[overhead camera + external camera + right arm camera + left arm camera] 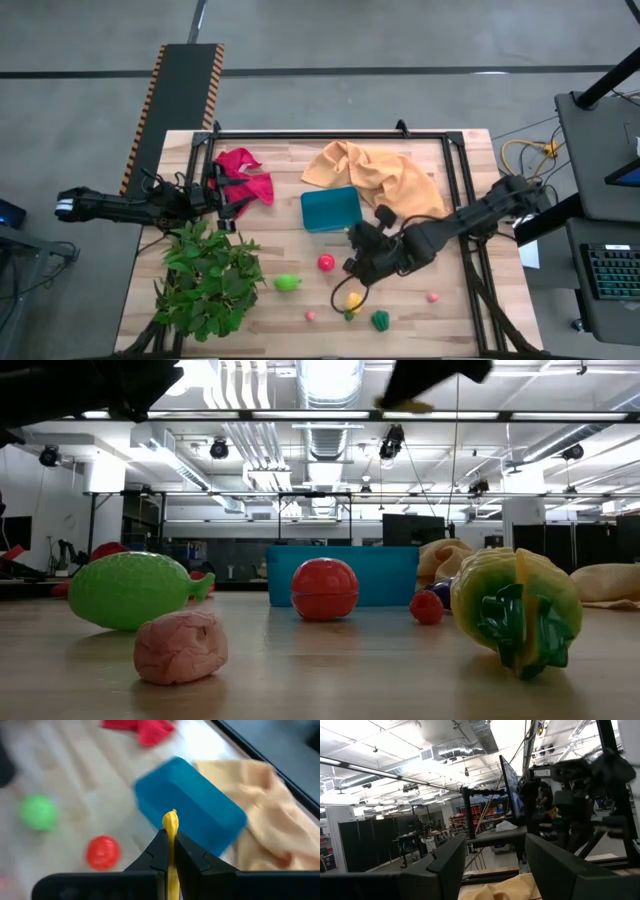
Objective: Pick and placing Produce into tupperware
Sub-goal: Put the yellow corn into the blue bin
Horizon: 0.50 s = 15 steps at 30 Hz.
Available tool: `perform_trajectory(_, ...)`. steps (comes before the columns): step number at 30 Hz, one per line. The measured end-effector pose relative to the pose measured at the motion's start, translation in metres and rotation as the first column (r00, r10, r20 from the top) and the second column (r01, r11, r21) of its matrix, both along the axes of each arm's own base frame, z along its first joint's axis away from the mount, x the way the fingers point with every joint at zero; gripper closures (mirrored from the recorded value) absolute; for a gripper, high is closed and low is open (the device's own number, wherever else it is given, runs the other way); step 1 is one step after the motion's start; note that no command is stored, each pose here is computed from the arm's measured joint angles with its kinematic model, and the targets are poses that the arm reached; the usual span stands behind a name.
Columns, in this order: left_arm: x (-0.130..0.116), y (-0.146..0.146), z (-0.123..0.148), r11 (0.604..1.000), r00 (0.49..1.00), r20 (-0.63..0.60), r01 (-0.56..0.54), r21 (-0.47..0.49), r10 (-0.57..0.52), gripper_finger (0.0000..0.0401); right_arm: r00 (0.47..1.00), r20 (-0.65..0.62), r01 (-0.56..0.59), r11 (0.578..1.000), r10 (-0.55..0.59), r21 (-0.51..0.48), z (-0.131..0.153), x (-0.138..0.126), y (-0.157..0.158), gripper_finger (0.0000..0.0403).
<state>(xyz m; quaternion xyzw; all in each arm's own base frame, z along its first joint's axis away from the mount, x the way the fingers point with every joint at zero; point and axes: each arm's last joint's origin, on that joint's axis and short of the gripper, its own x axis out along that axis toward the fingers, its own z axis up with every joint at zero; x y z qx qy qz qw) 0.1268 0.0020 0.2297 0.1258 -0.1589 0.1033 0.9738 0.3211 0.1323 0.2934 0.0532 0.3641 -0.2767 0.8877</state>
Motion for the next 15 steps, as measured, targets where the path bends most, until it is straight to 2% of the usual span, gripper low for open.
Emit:
perform_trajectory(5,0.001,0.0,-0.001,1.0,1.0,-0.006,0.0,0.0,0.0,0.0211,0.977,0.093,-0.197,0.98,0.194,0.026,0.021,0.011,-0.003,0.039)
perform_trajectory(10,0.001,0.0,-0.001,1.0,1.0,-0.007,-0.001,0.0,0.001,0.0211,0.971,0.085,-0.226,0.974,0.225,-0.007,0.025,0.018,-0.022,0.039)
perform_trajectory(15,0.002,0.0,-0.001,1.0,1.0,-0.011,-0.001,0.0,0.001,0.0211,0.957,0.085,-0.28,0.959,0.277,0.034,0.013,0.03,-0.049,0.039)
